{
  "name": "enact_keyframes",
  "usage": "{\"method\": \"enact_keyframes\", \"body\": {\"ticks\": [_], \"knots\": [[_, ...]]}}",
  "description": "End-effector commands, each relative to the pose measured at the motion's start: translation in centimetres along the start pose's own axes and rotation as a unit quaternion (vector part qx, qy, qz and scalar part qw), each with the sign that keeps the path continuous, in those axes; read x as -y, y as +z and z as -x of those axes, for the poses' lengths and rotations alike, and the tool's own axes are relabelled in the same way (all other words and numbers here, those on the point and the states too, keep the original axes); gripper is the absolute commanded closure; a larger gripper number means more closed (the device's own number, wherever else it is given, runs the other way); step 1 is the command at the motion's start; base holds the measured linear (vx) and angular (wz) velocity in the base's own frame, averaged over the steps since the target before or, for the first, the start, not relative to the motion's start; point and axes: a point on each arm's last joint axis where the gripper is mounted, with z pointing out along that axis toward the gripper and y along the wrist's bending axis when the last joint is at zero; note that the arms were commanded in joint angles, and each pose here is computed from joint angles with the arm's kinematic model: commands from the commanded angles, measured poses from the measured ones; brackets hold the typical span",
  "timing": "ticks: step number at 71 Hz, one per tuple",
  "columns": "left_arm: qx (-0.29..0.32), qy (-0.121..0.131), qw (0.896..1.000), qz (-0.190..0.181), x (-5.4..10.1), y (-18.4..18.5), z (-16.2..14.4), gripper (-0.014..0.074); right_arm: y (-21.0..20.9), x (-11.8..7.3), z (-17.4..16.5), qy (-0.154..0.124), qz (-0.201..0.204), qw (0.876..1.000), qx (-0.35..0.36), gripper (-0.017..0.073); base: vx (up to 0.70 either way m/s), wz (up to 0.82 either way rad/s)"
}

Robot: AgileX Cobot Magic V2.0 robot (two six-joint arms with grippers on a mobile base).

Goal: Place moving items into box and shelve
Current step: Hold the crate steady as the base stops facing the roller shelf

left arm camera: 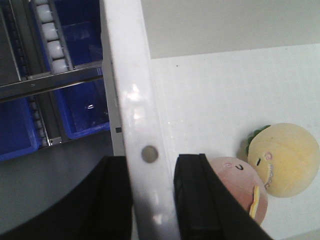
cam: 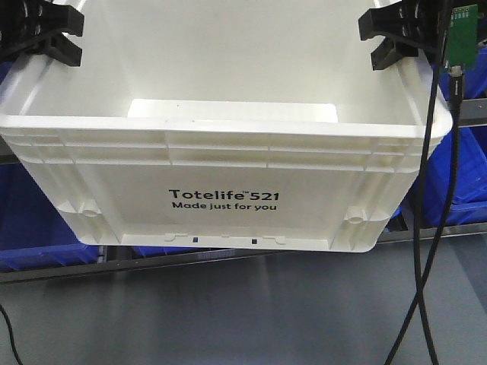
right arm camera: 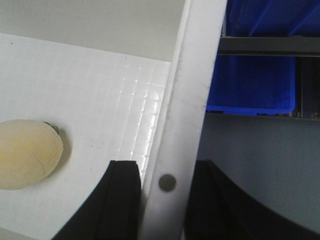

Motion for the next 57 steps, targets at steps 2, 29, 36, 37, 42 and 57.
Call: {"method": "enact_keyframes", "body": {"ticks": [2,29,36,37,42,57], "knots": [[0.102,0.005,0.994,-0.038,1.37,-3.29,1.38,0.0610,-3.30,-0.65,1.29,-0.016,0.023,0.994,0.102,0.0571,0.11,0.26],[0.102,0.005,0.994,-0.038,1.37,-3.29,1.38,0.0610,-3.30,-0.65,1.29,-0.016,0.023,0.994,0.102,0.0571,0.14,0.21],[0.102,0.005,0.994,-0.038,1.37,-3.29,1.38,0.0610,-3.30,-0.65,1.29,-0.016,0.023,0.994,0.102,0.0571,0.18,0.10],[0.102,0.005,0.994,-0.038,1.37,-3.29,1.38,0.0610,-3.30,-0.65,1.29,-0.016,0.023,0.994,0.102,0.0571,0.19,0.07],[0.102,0.005,0.994,-0.038,1.37,-3.29,1.38,0.0610,-3.30,-0.65,1.29,-0.016,0.023,0.994,0.102,0.0571,0.20,0.05],[0.102,0.005,0.994,-0.038,1.37,-3.29,1.38,0.0610,-3.30,-0.66,1.29,-0.015,0.023,0.994,0.102,0.0571,0.22,0.01]]}}
